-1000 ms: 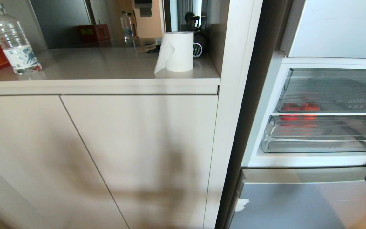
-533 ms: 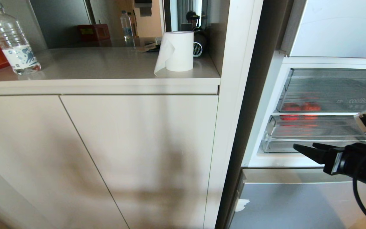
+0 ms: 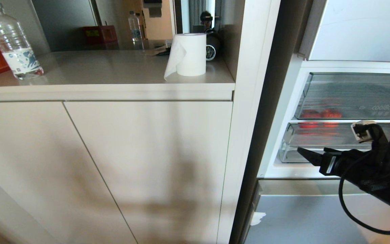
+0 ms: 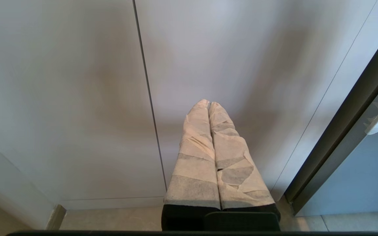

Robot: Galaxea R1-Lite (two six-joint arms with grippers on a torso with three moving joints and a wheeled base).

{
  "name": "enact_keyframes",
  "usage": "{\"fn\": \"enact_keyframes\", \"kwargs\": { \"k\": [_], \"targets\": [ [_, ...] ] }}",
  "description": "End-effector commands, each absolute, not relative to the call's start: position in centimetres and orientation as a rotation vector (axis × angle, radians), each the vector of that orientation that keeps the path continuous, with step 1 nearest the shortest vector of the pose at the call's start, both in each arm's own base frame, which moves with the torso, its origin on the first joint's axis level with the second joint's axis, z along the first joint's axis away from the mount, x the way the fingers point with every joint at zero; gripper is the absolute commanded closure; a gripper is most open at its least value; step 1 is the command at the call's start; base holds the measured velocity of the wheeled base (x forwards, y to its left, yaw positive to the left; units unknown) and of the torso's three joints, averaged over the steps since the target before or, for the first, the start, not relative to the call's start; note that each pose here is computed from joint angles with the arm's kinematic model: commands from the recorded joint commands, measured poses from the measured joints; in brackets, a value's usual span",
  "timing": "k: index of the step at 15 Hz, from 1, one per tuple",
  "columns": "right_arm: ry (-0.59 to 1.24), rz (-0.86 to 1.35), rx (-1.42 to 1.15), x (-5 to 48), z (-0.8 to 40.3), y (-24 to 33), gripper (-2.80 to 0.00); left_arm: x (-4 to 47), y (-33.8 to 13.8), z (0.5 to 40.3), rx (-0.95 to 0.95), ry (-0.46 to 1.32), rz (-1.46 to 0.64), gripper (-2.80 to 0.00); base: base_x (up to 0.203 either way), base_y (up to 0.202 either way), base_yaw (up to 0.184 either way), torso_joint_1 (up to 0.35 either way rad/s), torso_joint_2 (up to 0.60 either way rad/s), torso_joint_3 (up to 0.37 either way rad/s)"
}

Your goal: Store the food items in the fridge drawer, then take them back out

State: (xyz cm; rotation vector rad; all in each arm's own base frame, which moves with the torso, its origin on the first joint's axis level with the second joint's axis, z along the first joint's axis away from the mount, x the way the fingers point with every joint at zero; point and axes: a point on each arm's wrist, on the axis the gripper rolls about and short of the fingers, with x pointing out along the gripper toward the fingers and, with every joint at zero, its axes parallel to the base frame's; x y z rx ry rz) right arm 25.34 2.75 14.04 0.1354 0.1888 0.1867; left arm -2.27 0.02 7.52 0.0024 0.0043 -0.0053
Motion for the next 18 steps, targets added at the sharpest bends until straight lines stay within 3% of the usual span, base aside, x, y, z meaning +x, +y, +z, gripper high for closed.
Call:
{"fn": "enact_keyframes", "kwargs": {
  "k": [1,8,18],
  "targets": [
    [0.201,0.188,0.129,26.5,12.5,3.8,-2.80,-2.3,0.0,7.5,0.003,0.005,-0.005,0.00,0.000,0.000,0.000,0.000,0.00,0.000],
    [0.094,0.088,0.113,27.6,12.5,5.2,-2.80,-2.3,0.0,7.5,0.003,0.005,-0.005,0.00,0.000,0.000,0.000,0.000,0.00,0.000],
    [0.078,0.101,0.118,29.3,12.2,6.4,-2.80,-2.3,0.0,7.5,0.002,0.005,-0.006,0.00,0.000,0.000,0.000,0.000,0.00,0.000]
  ]
}}
